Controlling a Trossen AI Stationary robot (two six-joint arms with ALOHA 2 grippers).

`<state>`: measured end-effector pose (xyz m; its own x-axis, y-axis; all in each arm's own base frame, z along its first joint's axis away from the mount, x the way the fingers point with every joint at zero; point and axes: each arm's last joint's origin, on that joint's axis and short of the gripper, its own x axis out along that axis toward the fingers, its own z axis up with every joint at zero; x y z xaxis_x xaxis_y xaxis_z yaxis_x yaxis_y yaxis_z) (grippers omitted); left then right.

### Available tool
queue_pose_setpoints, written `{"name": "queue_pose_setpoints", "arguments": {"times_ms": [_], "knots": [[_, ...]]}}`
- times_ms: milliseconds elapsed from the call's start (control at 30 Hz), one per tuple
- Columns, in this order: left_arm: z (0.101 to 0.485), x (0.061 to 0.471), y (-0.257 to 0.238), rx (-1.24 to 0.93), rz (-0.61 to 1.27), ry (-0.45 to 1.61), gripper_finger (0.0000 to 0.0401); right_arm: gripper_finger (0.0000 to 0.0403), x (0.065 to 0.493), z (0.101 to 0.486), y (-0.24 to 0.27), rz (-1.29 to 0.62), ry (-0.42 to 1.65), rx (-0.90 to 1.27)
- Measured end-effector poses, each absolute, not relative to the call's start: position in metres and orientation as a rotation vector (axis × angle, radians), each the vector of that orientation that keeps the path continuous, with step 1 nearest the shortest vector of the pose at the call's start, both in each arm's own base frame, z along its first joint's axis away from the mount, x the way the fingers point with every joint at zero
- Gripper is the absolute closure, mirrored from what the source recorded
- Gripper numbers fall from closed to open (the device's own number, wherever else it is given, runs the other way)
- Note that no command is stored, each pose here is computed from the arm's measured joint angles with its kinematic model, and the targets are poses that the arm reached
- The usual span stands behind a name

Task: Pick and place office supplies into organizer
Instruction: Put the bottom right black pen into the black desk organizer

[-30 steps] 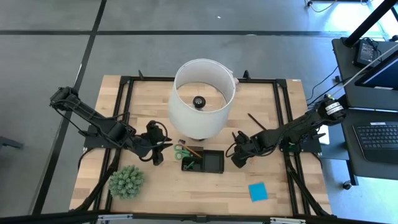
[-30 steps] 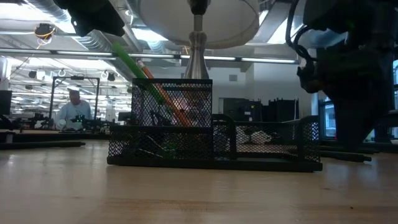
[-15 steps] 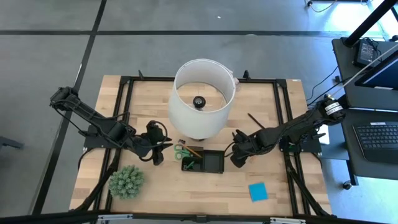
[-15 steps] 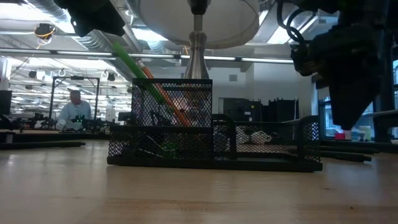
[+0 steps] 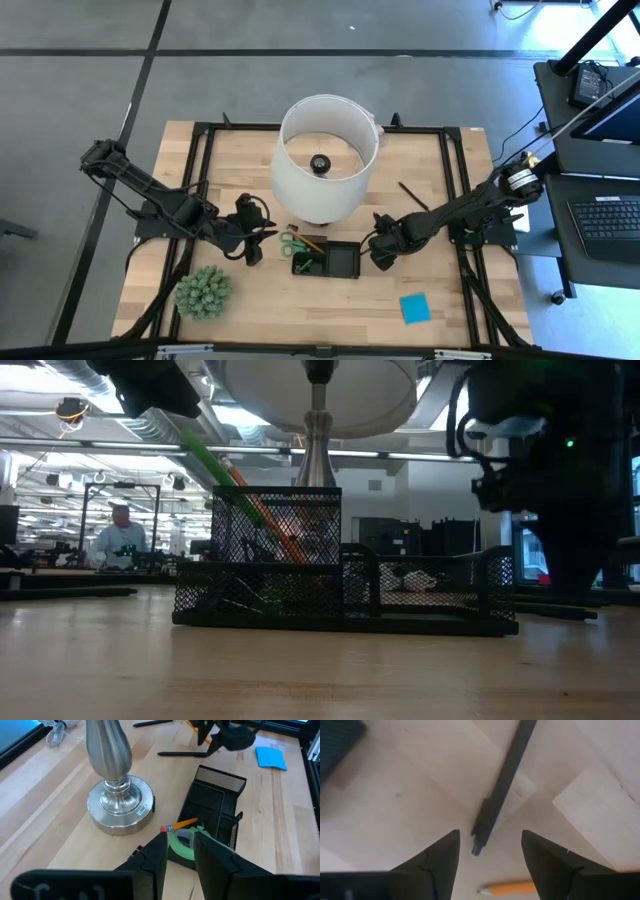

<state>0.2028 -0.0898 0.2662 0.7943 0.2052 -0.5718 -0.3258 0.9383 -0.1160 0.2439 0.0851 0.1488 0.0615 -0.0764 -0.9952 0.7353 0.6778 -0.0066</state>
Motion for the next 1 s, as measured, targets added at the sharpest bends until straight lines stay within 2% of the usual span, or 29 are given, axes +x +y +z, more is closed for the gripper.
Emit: {"name": "queue_pose_setpoints", "arguments": {"times_ms": [467,833,1000], "knots": [[0.266,0.203,-0.090,-0.222,0.287,0.588,0.0313,0.0198,0.255,0.125,0.086,-0.696,1.439,0.614],[0.266,0.203,-0.090,-0.223,0.287,0.588,0.0313,0.0304,0.255,0.125,0.086,-0.690,1.438,0.620],[0.266,0.203,-0.090,-0.223,0.287,0.588,0.0313,0.0337,0.255,0.124,0.086,-0.690,1.440,0.619]]}}
